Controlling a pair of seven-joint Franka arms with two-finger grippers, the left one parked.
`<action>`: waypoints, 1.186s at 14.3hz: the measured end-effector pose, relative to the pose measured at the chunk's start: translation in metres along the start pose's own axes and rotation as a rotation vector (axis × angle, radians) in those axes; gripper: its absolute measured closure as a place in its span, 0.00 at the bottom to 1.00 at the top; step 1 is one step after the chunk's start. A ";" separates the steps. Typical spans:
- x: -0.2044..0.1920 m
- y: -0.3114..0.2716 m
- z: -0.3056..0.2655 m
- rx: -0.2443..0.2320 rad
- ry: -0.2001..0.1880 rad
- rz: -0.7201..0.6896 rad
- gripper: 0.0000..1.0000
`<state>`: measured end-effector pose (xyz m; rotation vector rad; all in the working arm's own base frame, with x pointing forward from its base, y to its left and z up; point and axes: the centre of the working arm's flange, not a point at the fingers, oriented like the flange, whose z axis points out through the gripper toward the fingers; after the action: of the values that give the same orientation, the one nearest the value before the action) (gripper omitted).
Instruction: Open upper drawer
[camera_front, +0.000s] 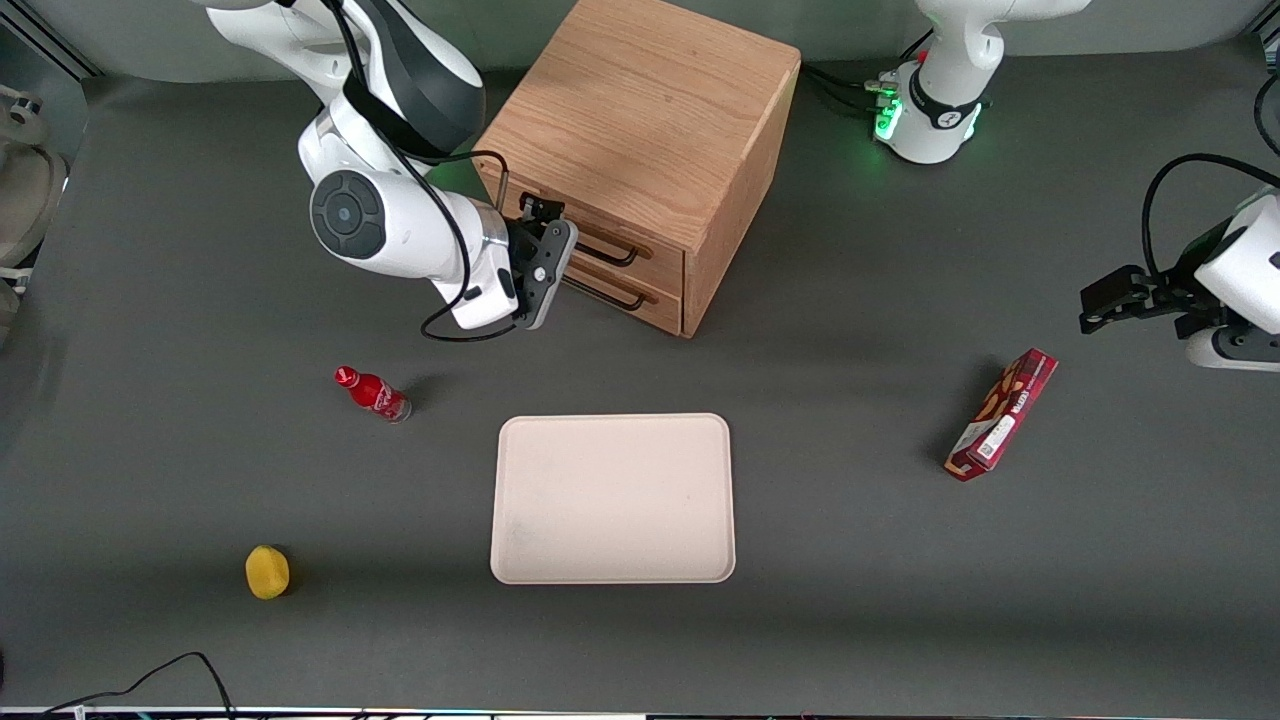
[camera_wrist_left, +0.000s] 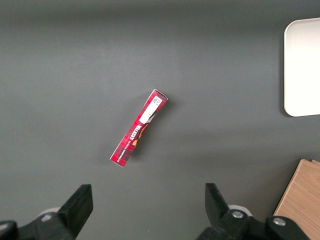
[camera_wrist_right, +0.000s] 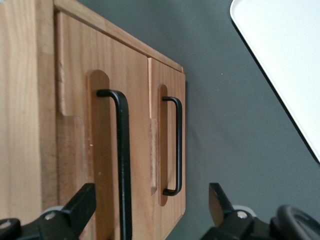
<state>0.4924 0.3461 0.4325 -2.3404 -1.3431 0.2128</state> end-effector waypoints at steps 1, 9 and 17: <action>-0.002 0.000 0.005 -0.006 0.000 -0.002 0.00; -0.008 0.004 0.023 -0.006 0.017 0.016 0.00; -0.006 -0.005 0.042 -0.007 0.049 0.015 0.00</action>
<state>0.4711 0.3552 0.3969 -2.3464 -1.3055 0.1553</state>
